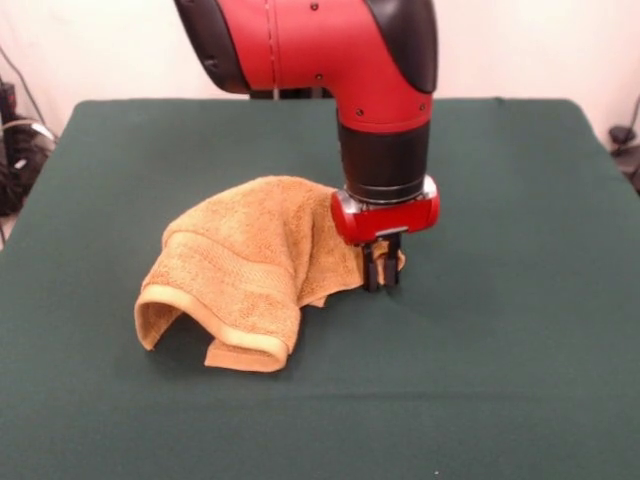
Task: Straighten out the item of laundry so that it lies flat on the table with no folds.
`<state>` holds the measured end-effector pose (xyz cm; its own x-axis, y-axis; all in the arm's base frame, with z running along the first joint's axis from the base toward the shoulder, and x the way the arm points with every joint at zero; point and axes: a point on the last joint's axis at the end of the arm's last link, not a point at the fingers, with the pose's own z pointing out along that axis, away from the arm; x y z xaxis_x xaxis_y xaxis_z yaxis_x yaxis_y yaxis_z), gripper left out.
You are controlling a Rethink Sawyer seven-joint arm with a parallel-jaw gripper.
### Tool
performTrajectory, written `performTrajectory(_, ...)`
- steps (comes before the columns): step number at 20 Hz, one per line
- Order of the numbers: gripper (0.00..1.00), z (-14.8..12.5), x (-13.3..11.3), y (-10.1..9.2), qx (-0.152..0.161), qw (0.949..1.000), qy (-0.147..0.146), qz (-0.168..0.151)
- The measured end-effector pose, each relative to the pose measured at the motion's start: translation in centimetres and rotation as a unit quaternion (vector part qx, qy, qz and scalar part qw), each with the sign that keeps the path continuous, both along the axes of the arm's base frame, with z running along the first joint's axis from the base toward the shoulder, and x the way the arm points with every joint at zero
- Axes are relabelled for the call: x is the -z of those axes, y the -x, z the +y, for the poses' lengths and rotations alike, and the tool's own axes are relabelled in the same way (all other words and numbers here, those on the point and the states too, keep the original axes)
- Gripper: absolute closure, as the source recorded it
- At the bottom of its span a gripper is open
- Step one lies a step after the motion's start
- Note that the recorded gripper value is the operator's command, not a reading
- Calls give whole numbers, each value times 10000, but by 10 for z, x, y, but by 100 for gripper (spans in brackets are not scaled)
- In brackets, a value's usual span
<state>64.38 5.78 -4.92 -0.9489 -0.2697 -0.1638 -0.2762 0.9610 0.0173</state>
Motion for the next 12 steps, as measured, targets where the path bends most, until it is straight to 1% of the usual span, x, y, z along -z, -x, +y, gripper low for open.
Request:
performTrajectory(2,0,0,-1,0,29,10000,-91,-25)
performTrajectory(4,0,-8,-3,-1,116,9995,-251,-149)
performTrajectory(6,0,-20,-4,-4,202,9986,-352,-336)
performTrajectory(7,0,-36,-4,-7,290,9973,-393,-551)
performTrajectory(11,0,-61,-6,-12,420,9946,-386,-868)
performTrajectory(12,0,-74,-7,-14,473,9927,-367,-1045)
